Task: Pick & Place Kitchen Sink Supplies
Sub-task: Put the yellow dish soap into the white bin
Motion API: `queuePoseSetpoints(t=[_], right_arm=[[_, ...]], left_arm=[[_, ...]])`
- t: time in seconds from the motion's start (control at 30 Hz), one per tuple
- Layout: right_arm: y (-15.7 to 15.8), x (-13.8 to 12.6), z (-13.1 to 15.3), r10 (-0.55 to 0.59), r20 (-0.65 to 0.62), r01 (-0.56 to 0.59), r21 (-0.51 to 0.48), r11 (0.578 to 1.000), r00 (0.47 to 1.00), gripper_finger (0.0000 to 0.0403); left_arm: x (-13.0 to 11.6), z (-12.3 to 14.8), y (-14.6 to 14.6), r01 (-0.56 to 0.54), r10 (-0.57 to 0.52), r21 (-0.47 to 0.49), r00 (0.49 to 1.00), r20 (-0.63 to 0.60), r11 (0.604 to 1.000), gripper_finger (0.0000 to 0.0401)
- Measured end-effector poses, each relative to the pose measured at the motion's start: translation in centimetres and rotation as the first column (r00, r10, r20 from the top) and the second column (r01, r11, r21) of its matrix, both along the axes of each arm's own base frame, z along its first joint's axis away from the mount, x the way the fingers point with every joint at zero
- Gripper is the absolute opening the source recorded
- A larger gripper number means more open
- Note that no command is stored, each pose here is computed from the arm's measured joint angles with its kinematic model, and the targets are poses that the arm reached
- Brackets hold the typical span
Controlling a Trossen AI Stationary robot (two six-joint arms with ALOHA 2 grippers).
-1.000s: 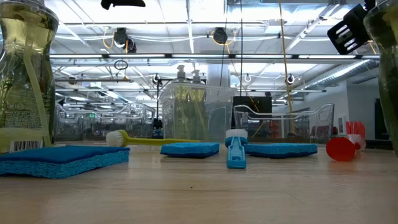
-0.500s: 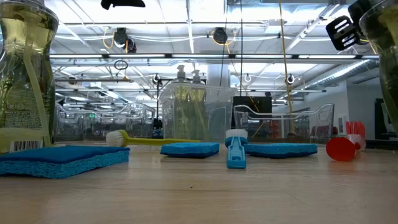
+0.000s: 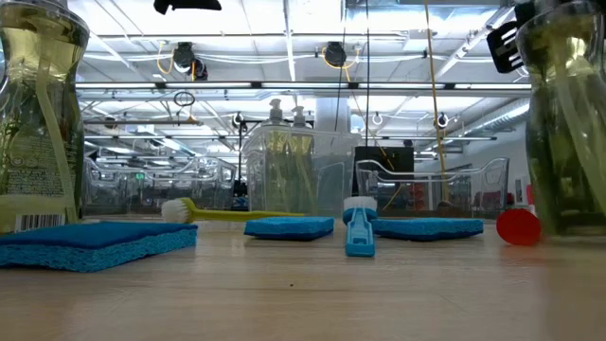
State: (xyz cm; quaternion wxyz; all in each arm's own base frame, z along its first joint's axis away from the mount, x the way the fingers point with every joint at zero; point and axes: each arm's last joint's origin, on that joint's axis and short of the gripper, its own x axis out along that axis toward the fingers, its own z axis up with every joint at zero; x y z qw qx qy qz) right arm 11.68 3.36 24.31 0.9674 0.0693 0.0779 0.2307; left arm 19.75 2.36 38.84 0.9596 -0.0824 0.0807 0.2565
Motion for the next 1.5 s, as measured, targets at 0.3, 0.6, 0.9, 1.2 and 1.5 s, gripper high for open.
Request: queuePoseSetpoints(t=[0.3,0.6,0.9,1.2,1.5], right_arm=[[-0.1,-0.3,3.0,-0.006,0.108,-0.004,0.095,0.995,0.994,0.0099],[-0.5,-0.4,6.5,-0.06,0.213,0.048,0.063,0.997,0.975,0.0099],[-1.4,1.8,9.3,-0.152,0.273,0.18,-0.082,0.98,0.95,0.0099],[-3.5,5.7,11.5,-0.261,0.276,0.318,-0.186,0.929,0.925,0.0099],[-5.3,8.1,12.6,-0.293,0.288,0.353,-0.183,0.918,0.912,0.0098]], left_arm=[[0.0,0.0,0.0,-0.011,0.012,-0.05,1.0,0.028,0.999,0.0318],[0.0,0.0,0.0,-0.021,0.028,-0.104,0.998,0.057,0.994,0.033],[0.5,-0.2,0.0,-0.037,0.066,-0.231,0.991,0.118,0.972,0.0315],[3.5,-1.2,0.0,0.018,0.015,-0.261,0.992,0.126,0.965,0.0322],[7.5,-2.9,0.0,0.112,-0.091,-0.188,0.989,0.117,0.976,0.0314]])
